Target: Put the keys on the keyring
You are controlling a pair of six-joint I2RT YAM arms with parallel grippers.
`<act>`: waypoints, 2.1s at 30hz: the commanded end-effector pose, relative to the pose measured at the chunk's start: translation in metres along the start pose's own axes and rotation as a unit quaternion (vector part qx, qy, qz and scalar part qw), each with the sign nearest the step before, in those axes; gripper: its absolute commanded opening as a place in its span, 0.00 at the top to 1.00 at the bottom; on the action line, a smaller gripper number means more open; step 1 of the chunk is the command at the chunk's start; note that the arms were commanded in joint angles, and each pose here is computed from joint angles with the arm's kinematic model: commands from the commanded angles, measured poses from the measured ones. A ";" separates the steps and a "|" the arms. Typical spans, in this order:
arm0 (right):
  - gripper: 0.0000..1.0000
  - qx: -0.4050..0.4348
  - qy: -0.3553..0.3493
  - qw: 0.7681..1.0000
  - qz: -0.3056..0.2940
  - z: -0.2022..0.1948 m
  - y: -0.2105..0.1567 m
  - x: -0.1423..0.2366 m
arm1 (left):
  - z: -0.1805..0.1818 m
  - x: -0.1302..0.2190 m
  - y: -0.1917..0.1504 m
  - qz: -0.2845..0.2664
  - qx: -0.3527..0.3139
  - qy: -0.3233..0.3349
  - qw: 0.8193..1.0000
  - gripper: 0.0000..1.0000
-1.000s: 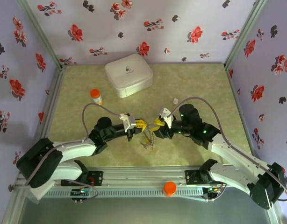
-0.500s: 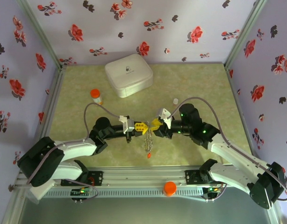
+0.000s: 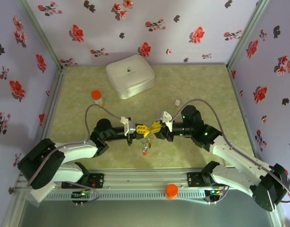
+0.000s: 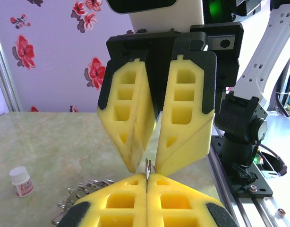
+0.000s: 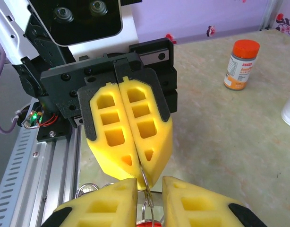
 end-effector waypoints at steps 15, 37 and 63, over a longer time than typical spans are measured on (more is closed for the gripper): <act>1.00 0.008 0.008 0.999 0.034 0.005 0.005 0.002 | 0.004 0.010 0.011 -0.016 -0.007 0.030 0.999 0.64; 1.00 0.079 0.026 0.981 0.176 0.020 0.022 -0.013 | -0.008 0.007 0.004 0.120 0.007 -0.052 0.991 0.78; 1.00 0.074 0.031 0.984 0.157 0.025 0.029 -0.025 | -0.012 0.009 0.002 0.131 -0.001 -0.061 0.990 1.00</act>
Point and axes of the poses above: each hand's point on the last joint's axis, 136 mm out from that joint toward the fingers, its own x axis back along the fingers, its own z axis along the line the jaws close on, y = z × x, the point moved 4 cm from there along x, back along the fingers, and after that the axes turned 6 degrees about -x, right-handed, at the moved point
